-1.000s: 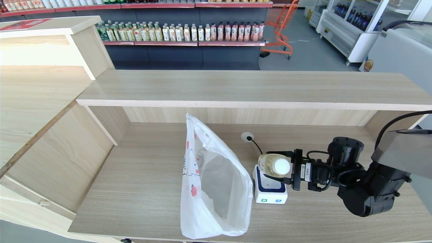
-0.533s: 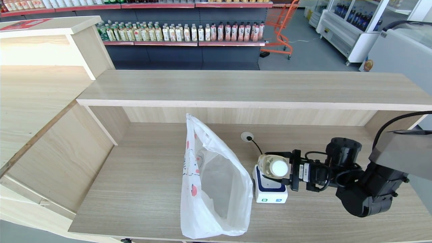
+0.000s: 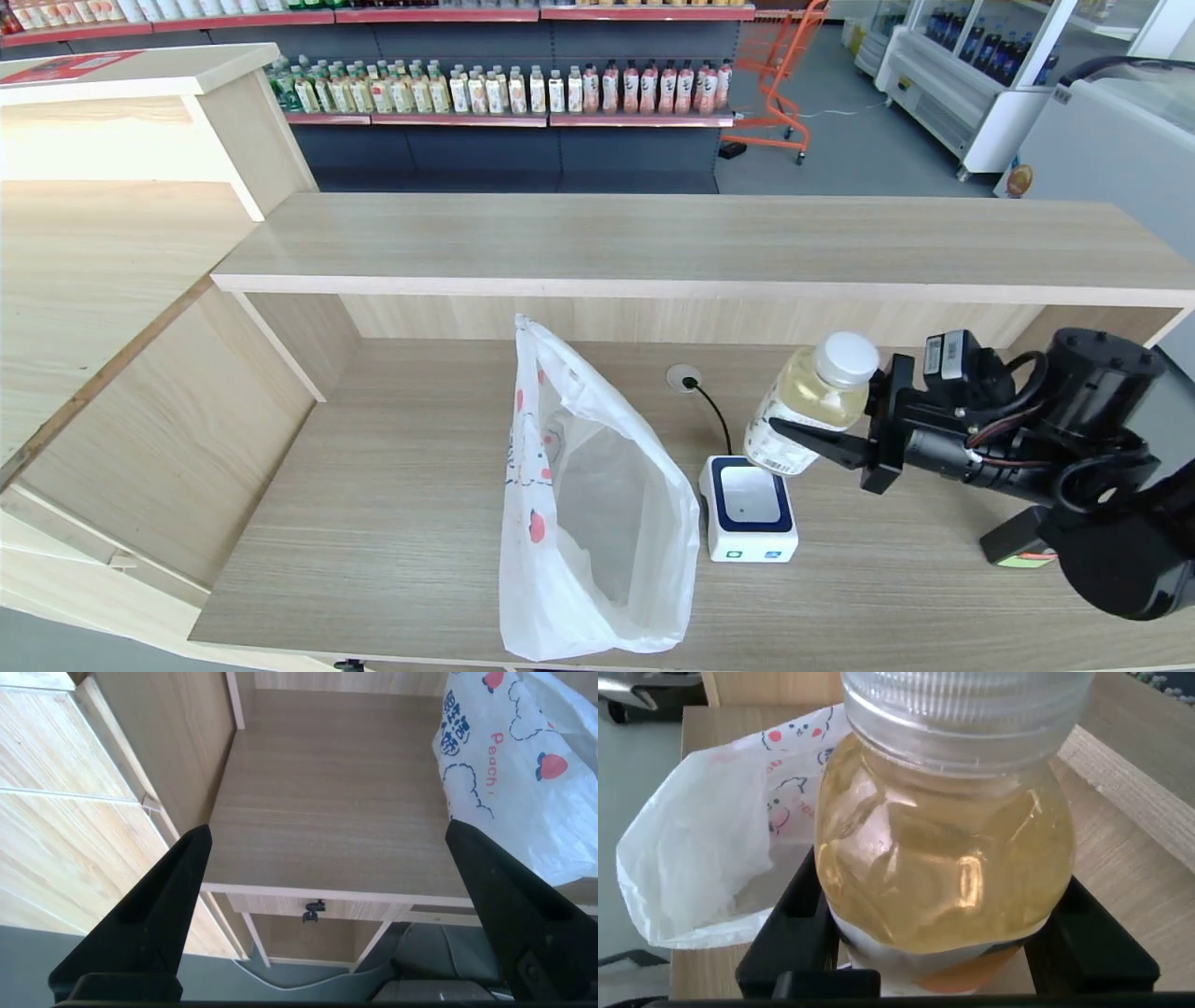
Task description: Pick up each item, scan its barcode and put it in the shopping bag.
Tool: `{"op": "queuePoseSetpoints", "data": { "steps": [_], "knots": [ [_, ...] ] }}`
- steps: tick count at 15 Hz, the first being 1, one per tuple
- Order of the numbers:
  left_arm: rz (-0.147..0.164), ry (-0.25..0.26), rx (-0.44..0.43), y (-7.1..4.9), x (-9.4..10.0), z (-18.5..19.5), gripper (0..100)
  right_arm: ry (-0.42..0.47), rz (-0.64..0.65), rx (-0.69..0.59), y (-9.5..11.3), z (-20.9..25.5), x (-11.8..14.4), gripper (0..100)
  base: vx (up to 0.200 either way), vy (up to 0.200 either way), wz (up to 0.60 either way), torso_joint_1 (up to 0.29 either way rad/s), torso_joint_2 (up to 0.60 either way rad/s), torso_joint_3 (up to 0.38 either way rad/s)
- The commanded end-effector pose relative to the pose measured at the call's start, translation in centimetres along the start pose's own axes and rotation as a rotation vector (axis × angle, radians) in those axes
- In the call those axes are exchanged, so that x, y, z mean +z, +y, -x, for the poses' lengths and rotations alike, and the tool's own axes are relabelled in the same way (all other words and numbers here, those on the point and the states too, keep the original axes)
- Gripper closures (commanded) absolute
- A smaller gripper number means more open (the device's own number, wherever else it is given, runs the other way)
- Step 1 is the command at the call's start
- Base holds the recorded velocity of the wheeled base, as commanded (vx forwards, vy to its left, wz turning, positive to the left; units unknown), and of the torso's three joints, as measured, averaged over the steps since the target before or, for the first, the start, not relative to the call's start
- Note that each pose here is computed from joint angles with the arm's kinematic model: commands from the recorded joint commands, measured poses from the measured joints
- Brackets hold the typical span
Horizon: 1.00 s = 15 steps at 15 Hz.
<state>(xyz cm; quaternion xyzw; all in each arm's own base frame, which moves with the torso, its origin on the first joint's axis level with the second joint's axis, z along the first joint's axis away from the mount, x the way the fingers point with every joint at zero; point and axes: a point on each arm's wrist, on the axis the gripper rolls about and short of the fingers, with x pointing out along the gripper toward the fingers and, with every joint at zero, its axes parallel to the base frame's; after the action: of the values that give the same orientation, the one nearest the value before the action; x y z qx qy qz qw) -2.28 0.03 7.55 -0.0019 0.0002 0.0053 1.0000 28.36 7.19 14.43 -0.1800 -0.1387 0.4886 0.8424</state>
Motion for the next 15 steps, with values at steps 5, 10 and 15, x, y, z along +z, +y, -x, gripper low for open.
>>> {"op": "queuePoseSetpoints", "data": {
  "steps": [5, 10, 15],
  "knots": [
    [0.001, 0.0, 0.0, 0.0, 0.0, 0.0, 0, 0.029, -0.445, -0.343, 2.3, 0.9, 5.6, 100, 0.0, 0.0, 0.0, 0.0, 0.0, 0.0],
    [0.001, 0.0, 0.002, 0.0, 0.0, 0.0, 0, 0.066, -0.745, -0.357, 1.5, -0.2, 5.6, 100, 0.0, 0.0, 0.0, 0.0, 0.0, 0.0],
    [-0.001, 0.0, 0.0, 0.0, 0.0, 0.0, 0, 0.073, -0.792, -0.334, 1.3, -1.6, 5.4, 100, 0.0, 0.0, 0.0, 0.0, 0.0, 0.0]
  ]
}}
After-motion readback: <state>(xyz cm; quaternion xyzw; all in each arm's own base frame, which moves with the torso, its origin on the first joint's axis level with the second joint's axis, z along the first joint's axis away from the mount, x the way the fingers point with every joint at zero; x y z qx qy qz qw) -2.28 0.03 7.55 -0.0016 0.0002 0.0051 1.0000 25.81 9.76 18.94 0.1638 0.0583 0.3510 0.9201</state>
